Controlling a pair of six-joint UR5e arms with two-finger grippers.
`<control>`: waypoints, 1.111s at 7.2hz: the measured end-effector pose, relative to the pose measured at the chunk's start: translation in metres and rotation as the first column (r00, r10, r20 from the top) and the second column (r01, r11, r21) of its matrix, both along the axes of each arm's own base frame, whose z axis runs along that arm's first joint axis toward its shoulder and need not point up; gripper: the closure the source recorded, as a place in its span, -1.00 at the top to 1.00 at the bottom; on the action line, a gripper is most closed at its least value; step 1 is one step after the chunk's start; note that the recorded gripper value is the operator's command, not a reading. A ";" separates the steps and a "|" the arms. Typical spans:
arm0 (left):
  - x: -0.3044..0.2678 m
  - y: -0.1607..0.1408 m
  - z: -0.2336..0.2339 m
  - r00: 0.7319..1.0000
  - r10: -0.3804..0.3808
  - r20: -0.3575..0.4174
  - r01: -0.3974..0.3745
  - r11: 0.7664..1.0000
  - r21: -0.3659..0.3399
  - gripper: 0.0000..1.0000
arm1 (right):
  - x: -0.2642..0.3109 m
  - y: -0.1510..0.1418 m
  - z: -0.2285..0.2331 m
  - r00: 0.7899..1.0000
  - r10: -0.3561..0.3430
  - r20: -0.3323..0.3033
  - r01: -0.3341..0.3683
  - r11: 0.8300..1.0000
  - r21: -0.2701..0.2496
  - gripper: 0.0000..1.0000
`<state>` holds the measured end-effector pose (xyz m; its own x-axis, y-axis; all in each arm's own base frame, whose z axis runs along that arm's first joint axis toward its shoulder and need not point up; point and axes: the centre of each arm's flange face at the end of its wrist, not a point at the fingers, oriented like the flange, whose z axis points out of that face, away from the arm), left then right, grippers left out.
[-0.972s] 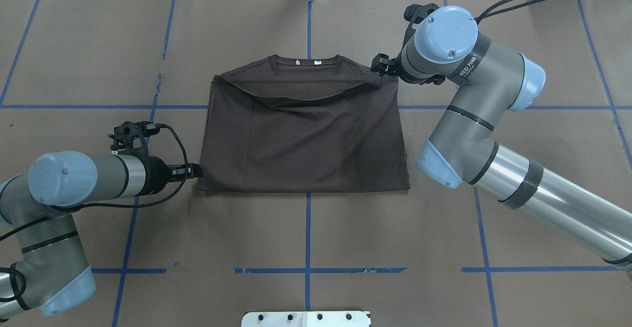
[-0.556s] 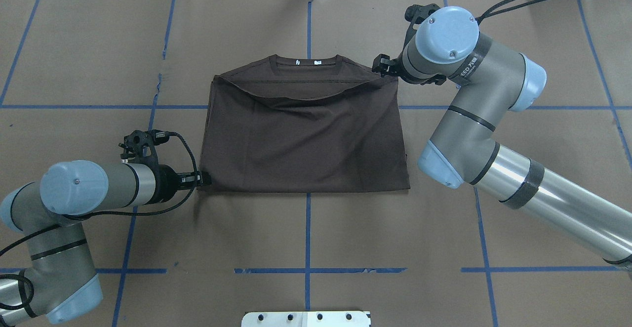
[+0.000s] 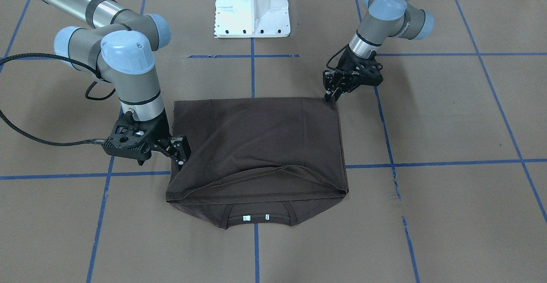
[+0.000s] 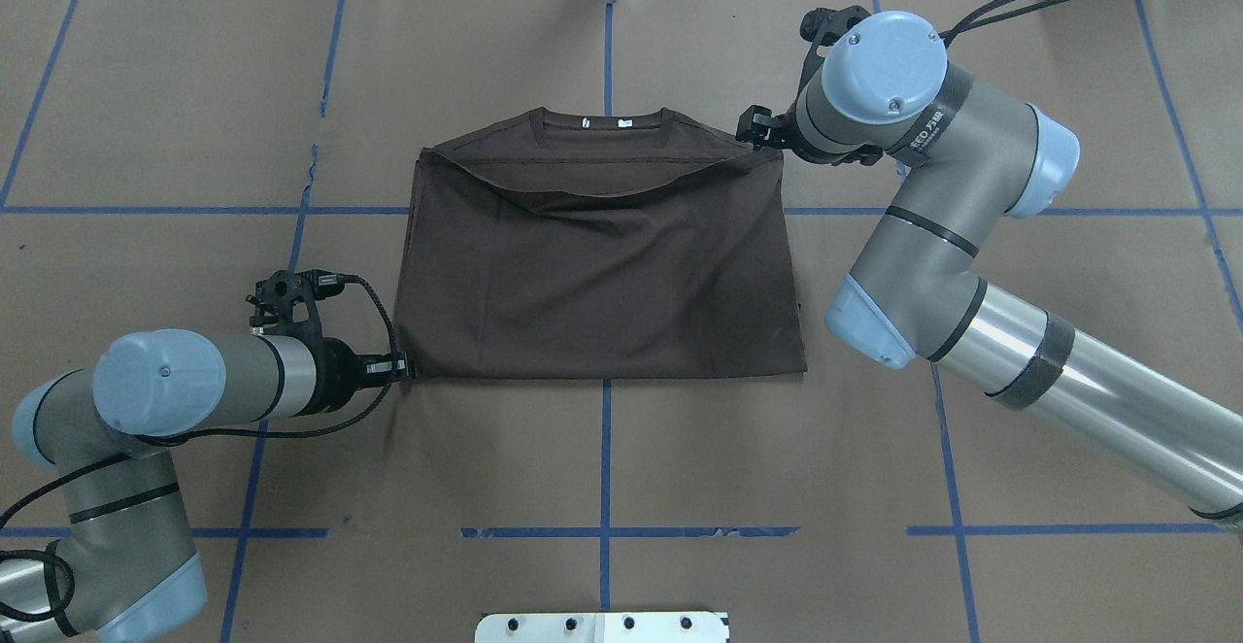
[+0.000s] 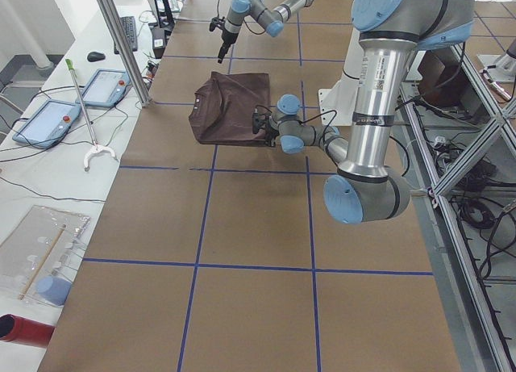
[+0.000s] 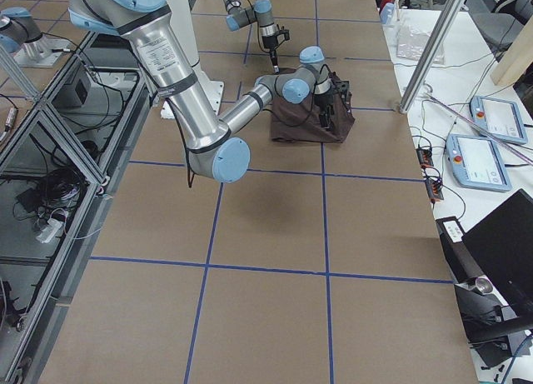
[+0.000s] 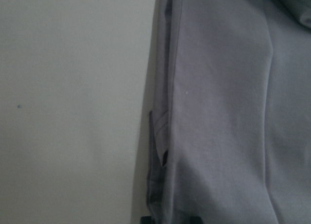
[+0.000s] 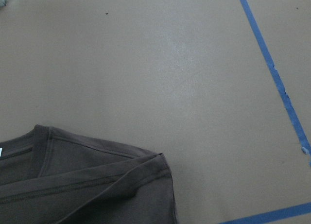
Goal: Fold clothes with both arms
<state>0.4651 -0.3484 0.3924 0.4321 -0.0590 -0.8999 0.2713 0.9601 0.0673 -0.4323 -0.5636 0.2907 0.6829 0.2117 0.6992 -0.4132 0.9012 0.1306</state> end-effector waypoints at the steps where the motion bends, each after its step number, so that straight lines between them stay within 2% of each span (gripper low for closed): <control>1: -0.001 0.001 -0.001 1.000 0.002 -0.001 -0.002 1.000 0.002 -1.00 | 0.001 -0.001 0.000 1.000 -0.001 -0.002 0.001 1.000 0.003 1.00; 3: -0.009 -0.007 -0.005 1.000 0.006 0.008 -0.006 0.999 0.043 -1.00 | 0.002 -0.001 0.000 1.000 -0.002 -0.003 0.002 1.000 0.005 1.00; 4: -0.023 -0.024 -0.003 0.999 -0.002 0.034 -0.001 0.995 0.099 -1.00 | 0.002 -0.002 0.000 1.000 -0.002 -0.003 0.002 1.000 0.006 1.00; 6: -0.066 -0.093 0.021 0.988 -0.071 0.135 0.041 0.977 0.208 -1.00 | 0.002 -0.002 0.000 1.000 -0.002 -0.003 0.002 1.000 0.007 1.00; 8: -0.083 -0.186 0.034 0.964 -0.160 0.212 0.104 0.962 0.253 -1.00 | 0.003 0.000 -0.003 1.000 -0.003 0.002 0.003 1.000 0.011 1.00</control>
